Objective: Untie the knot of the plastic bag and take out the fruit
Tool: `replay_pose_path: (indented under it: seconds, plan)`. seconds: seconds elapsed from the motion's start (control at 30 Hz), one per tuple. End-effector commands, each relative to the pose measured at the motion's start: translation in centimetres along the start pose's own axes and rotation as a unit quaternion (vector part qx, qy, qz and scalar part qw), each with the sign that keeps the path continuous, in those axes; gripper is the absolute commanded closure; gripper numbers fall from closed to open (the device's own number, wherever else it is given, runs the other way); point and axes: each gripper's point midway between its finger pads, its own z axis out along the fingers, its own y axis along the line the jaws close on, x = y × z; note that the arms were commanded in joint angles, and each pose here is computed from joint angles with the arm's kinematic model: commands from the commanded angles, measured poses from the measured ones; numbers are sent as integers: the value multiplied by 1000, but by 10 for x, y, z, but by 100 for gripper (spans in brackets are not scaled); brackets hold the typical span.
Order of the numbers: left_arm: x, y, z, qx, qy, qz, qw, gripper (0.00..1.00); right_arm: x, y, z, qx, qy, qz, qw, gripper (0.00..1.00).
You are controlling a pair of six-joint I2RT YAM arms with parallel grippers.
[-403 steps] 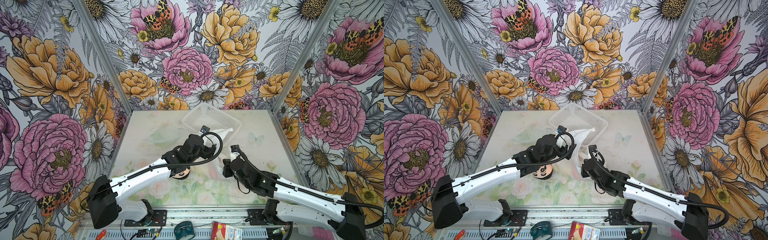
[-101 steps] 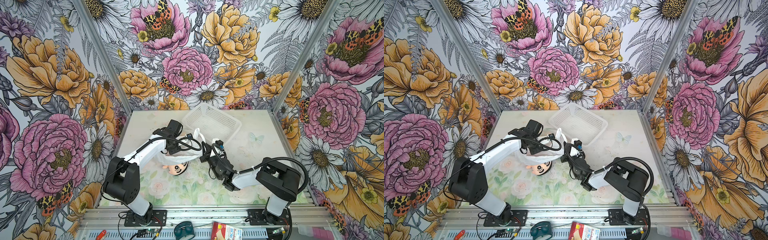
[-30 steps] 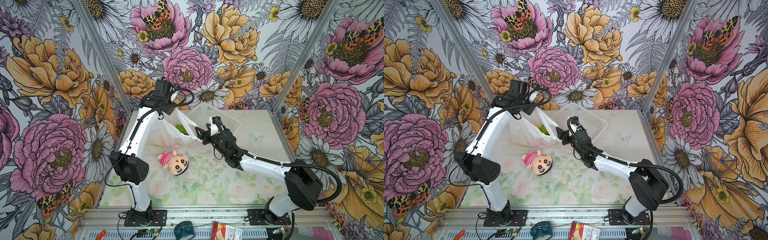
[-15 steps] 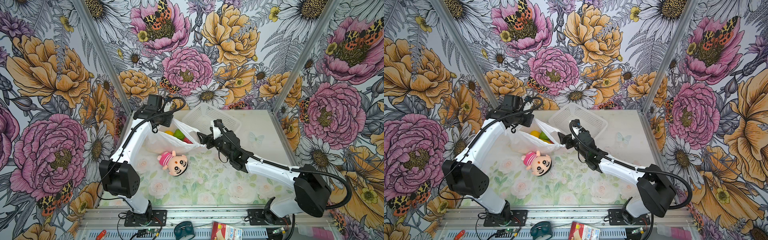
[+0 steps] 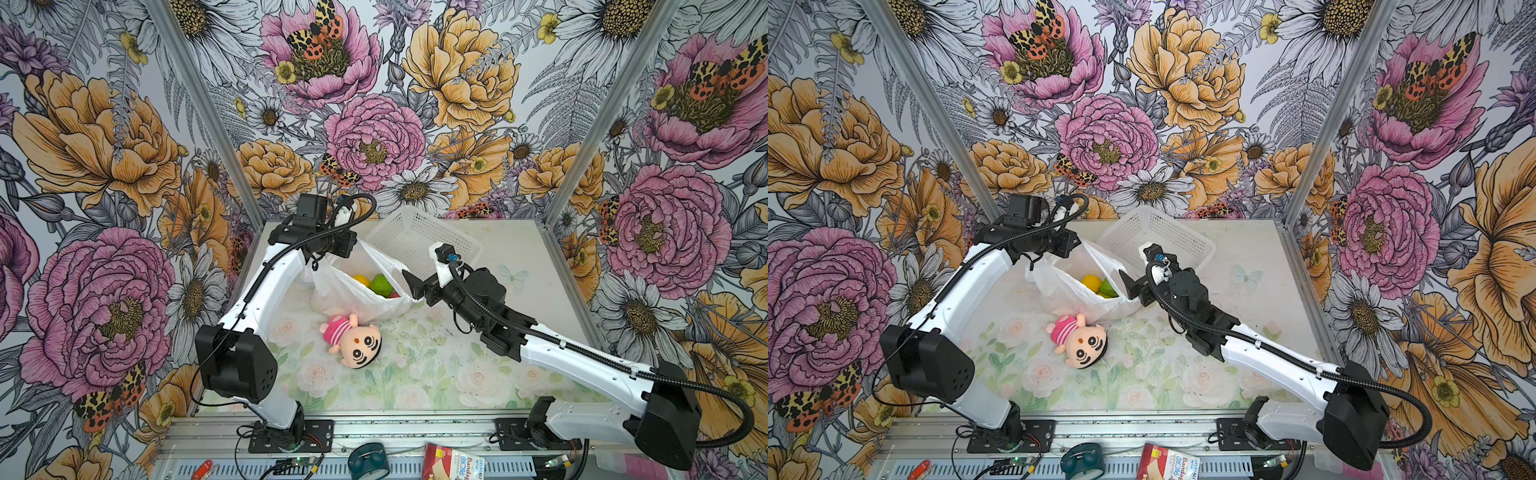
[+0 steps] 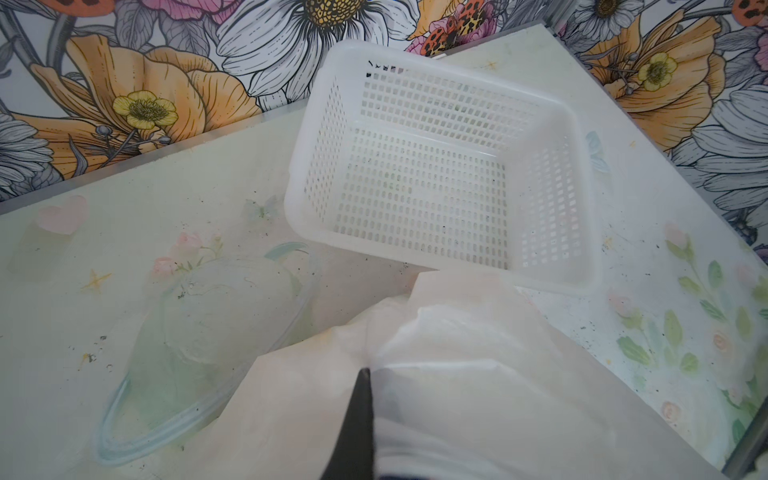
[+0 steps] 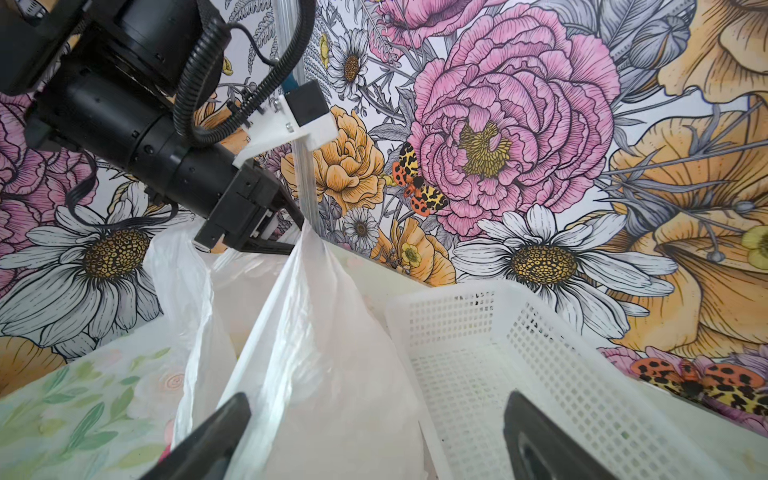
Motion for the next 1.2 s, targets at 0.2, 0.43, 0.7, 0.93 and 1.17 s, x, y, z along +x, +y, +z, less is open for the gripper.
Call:
replay_pose_path:
  seconds: [0.2, 0.43, 0.7, 0.93, 1.17]
  plan:
    - [-17, 1, -5, 7, -37, -4, 999, 100, -35, 57, -45, -75, -32, -84, 993, 9]
    - [-21, 2, -11, 7, -45, -8, 999, 100, -9, 123, -32, -156, 17, -180, 971, 8]
    - [-19, 4, -10, 8, -42, -10, 999, 100, -2, 147, -35, -192, 23, -203, 960, 7]
    - [-19, 8, -13, 1, -45, -10, 999, 100, -33, 82, -50, -71, -38, -149, 986, 1]
    - [-19, 8, -14, -1, -46, -10, 999, 100, -44, -11, -57, 84, -53, -40, 994, 0]
